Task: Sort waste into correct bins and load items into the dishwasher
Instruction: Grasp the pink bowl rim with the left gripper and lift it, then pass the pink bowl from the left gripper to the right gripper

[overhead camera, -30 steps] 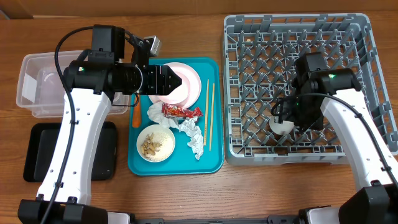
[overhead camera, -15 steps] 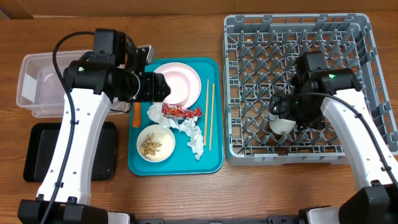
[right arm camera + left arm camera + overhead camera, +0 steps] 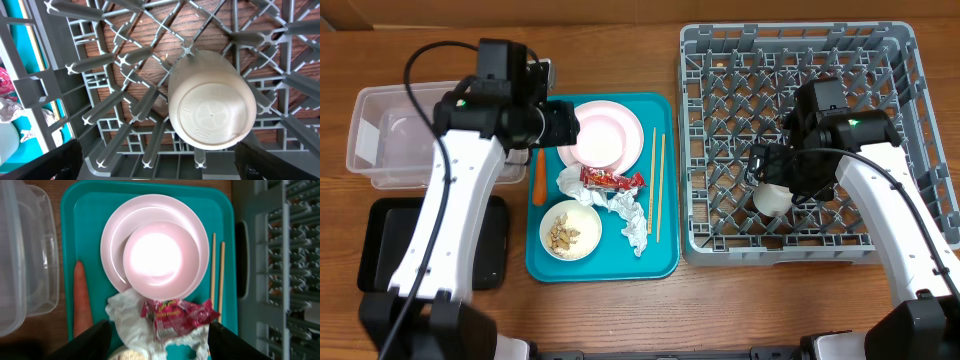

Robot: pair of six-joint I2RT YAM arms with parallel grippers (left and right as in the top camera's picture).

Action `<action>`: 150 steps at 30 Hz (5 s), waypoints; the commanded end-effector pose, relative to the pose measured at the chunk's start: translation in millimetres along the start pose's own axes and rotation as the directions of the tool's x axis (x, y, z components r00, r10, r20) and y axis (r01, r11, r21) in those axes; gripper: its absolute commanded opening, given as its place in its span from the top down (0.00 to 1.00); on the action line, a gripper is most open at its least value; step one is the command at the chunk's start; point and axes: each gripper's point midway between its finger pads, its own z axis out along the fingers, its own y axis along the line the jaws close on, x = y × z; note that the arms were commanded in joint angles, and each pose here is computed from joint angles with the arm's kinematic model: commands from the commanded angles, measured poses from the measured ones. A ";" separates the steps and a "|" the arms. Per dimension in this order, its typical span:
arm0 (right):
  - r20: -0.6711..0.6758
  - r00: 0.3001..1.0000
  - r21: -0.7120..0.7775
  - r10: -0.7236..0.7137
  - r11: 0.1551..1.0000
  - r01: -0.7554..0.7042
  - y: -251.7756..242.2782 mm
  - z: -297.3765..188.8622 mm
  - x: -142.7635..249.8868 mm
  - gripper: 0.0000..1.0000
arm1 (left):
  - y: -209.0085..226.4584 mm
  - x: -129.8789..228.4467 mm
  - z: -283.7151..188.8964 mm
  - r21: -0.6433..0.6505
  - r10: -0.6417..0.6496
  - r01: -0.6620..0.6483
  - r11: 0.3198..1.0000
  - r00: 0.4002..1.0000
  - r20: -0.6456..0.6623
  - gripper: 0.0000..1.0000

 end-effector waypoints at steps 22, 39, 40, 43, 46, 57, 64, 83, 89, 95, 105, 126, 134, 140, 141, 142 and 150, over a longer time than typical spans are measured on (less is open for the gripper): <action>0.019 1.000 -0.015 -0.008 1.000 0.009 3.3 -2.1 -2.4 0.00 | 28.2 33.2 143.3 -0.059 -0.131 0.120 0.991 0.961 -0.244 0.48; 0.019 1.000 -0.015 -0.008 1.000 0.009 3.3 -2.1 -2.4 0.00 | 36.4 35.4 150.1 -0.142 -0.107 0.075 0.987 0.967 -0.230 0.62; 0.019 1.000 -0.015 -0.008 1.000 0.009 3.3 -2.1 -2.4 0.00 | 36.6 36.5 150.5 -0.142 -0.107 0.076 0.987 0.967 -0.232 0.61; 0.019 1.000 -0.015 -0.008 1.000 0.009 3.3 -2.1 -2.4 0.00 | 36.4 36.9 151.4 -0.140 -0.108 0.077 0.987 0.966 -0.234 0.61; 0.019 1.000 -0.015 -0.008 1.000 0.009 3.3 -2.1 -2.4 0.00 | 36.3 36.2 151.6 -0.139 -0.107 0.076 0.987 0.967 -0.231 0.62; 0.019 1.000 -0.015 -0.008 1.000 0.009 3.3 -2.1 -2.4 0.00 | 37.3 37.8 154.8 -0.141 -0.109 0.077 0.987 0.965 -0.237 0.66; 0.020 1.000 -0.015 -0.008 1.000 0.009 3.3 -2.2 -2.5 0.00 | 35.1 39.3 155.4 -0.140 -0.103 0.071 0.988 0.965 -0.241 0.67; 0.047 0.999 -0.024 -0.012 1.000 0.013 5.5 -2.4 -9.2 0.00 | 32.4 40.5 158.9 -0.136 -0.091 0.060 0.989 0.968 -0.234 0.96; 0.104 0.994 -0.041 -0.020 0.999 0.024 10.6 -5.8 -23.4 0.00 | 28.3 21.0 148.2 -0.127 -0.084 0.061 0.990 0.979 -0.186 0.96; 0.185 0.982 -0.065 -0.029 0.997 0.041 19.8 -23.5 -43.8 0.00 | 12.7 -16.9 113.7 -0.097 -0.057 0.048 0.994 0.994 -0.090 0.96; 0.235 0.966 -0.360 -0.110 0.913 0.192 80.9 -56.8 -50.8 0.09 | -18.5 -32.5 56.2 -0.058 -0.017 0.014 0.998 0.999 -0.047 0.96; 0.237 0.945 -0.280 -0.224 0.916 0.287 109.1 -41.3 -33.1 0.40 | -117.9 22.1 59.1 0.099 0.177 -0.163 0.982 0.972 -0.158 0.96; 0.308 0.912 -0.143 -0.270 0.935 0.325 120.7 -24.7 -42.0 0.45 | -118.9 20.6 54.9 0.101 0.178 -0.164 0.981 0.973 -0.148 0.96; 0.325 0.905 -0.148 -0.274 0.931 0.334 128.2 -13.1 -52.1 0.49 | -122.3 15.2 39.2 0.112 0.183 -0.171 0.979 0.977 -0.108 0.96; 0.320 0.907 -0.147 -0.274 0.931 0.333 128.2 -10.0 -52.7 0.49 | -123.0 14.4 36.1 0.115 0.186 -0.174 0.978 0.977 -0.101 0.96; 0.314 0.909 -0.146 -0.274 0.932 0.332 128.1 -7.5 -52.9 0.49 | -123.2 14.0 34.7 0.116 0.187 -0.175 0.978 0.978 -0.098 0.96; 0.266 0.922 -0.182 -0.280 0.925 0.333 133.7 9.1 -49.6 0.58 | -124.9 11.7 25.8 0.121 0.189 -0.179 0.976 0.979 -0.077 0.96</action>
